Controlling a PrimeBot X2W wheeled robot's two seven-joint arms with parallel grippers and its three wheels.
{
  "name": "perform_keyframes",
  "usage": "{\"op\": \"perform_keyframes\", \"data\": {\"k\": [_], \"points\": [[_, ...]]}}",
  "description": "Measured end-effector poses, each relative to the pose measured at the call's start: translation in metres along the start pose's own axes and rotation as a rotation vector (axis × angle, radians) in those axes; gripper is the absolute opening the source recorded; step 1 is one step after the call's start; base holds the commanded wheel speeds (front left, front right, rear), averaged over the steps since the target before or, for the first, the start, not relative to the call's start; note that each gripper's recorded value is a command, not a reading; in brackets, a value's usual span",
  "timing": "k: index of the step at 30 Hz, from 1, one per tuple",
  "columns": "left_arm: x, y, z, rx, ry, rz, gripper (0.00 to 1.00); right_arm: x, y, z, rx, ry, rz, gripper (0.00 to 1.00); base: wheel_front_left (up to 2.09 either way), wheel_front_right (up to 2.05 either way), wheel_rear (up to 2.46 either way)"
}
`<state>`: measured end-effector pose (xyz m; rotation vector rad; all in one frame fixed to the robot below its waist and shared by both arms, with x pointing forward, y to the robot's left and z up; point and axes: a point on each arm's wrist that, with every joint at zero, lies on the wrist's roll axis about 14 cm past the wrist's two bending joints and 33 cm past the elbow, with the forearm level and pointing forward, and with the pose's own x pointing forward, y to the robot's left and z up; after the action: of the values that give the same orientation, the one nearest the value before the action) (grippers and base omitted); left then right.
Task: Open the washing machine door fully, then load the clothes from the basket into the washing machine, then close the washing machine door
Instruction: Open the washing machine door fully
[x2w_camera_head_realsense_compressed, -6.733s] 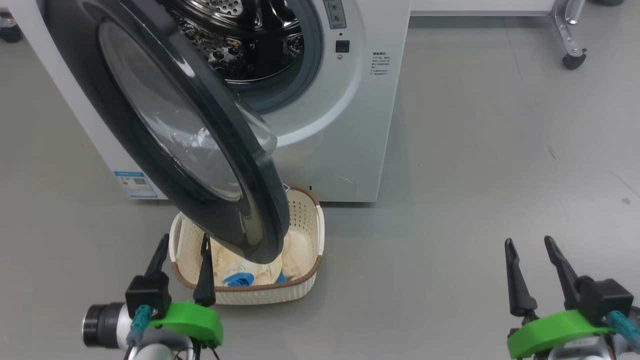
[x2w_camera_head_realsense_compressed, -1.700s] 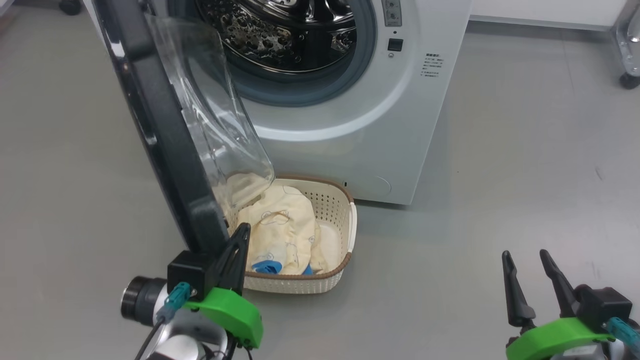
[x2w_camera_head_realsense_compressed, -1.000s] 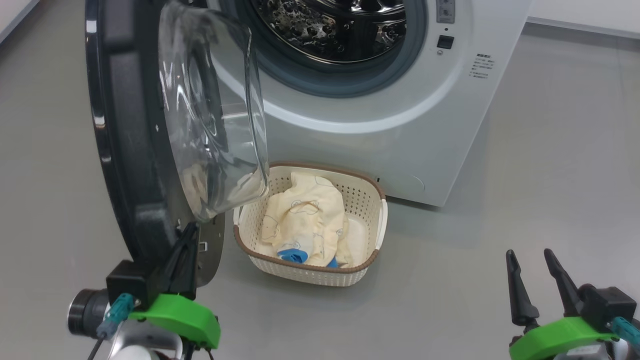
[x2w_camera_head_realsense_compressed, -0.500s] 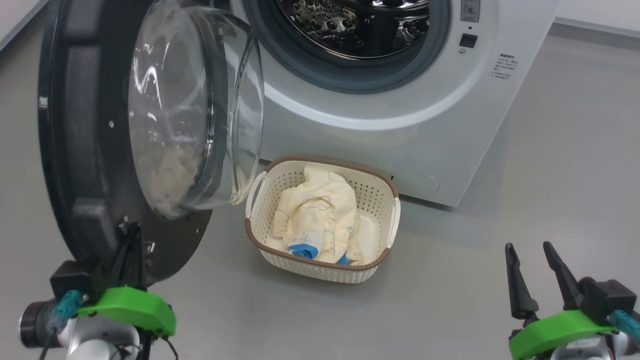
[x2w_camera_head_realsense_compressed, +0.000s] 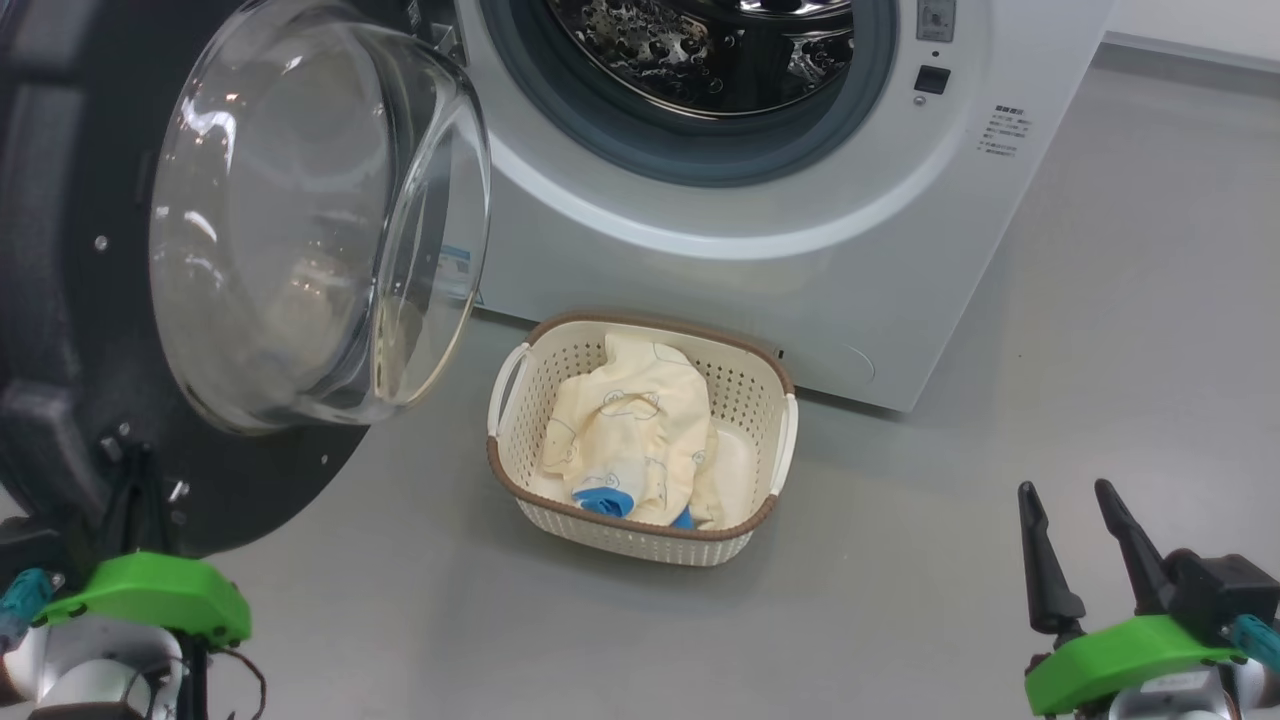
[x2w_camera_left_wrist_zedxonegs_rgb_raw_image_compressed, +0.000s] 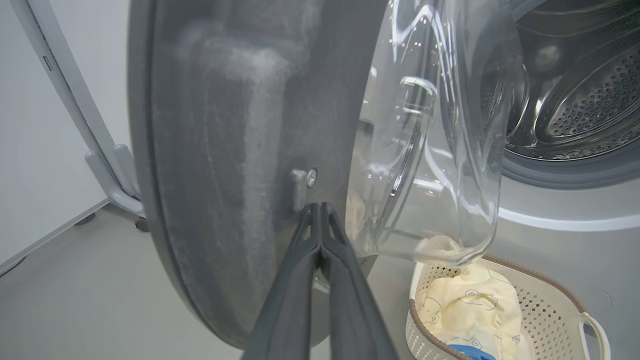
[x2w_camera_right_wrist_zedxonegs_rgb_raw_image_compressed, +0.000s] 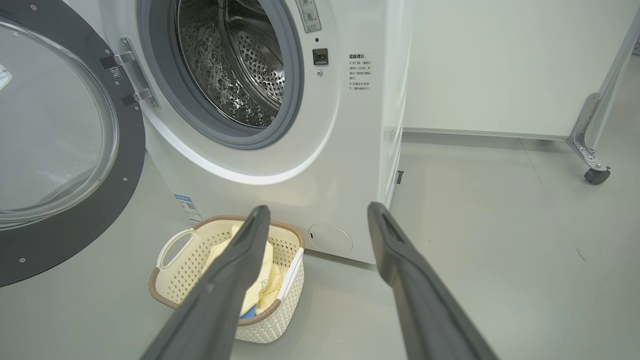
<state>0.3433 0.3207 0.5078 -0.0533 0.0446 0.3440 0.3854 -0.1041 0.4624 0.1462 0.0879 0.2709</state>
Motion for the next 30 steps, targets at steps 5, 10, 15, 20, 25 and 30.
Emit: {"op": "perform_keyframes", "data": {"k": [5, 10, 15, 20, 25, 30], "points": [[0.006, 0.014, 0.0, 0.002, 0.003, 0.039, 0.0, 0.0, -0.002, 0.001, -0.001, 0.001, -0.006, 1.0, 0.0, 0.0, 0.0], [0.017, 0.028, 0.002, 0.01, 0.012, 0.079, 0.0, -0.001, -0.004, 0.001, 0.0, 0.0, -0.013, 1.0, 0.0, 0.0, 0.0], [0.031, 0.034, 0.005, 0.02, 0.019, 0.101, 0.0, -0.001, -0.007, 0.001, 0.002, 0.001, -0.021, 1.0, 0.0, 0.0, 0.0], [0.049, 0.039, 0.007, 0.02, 0.033, 0.125, 0.0, 0.001, -0.013, -0.006, 0.008, 0.023, -0.037, 1.0, 0.0, 0.0, 0.0], [0.065, 0.043, 0.004, 0.014, 0.051, 0.154, 0.0, 0.005, -0.02, -0.008, 0.011, 0.025, -0.056, 1.0, 0.0, 0.0, 0.0], [0.078, 0.048, 0.0, 0.019, 0.072, 0.178, 0.0, 0.008, -0.025, -0.009, 0.006, 0.028, -0.066, 1.0, 0.0, 0.0, 0.0]]}}
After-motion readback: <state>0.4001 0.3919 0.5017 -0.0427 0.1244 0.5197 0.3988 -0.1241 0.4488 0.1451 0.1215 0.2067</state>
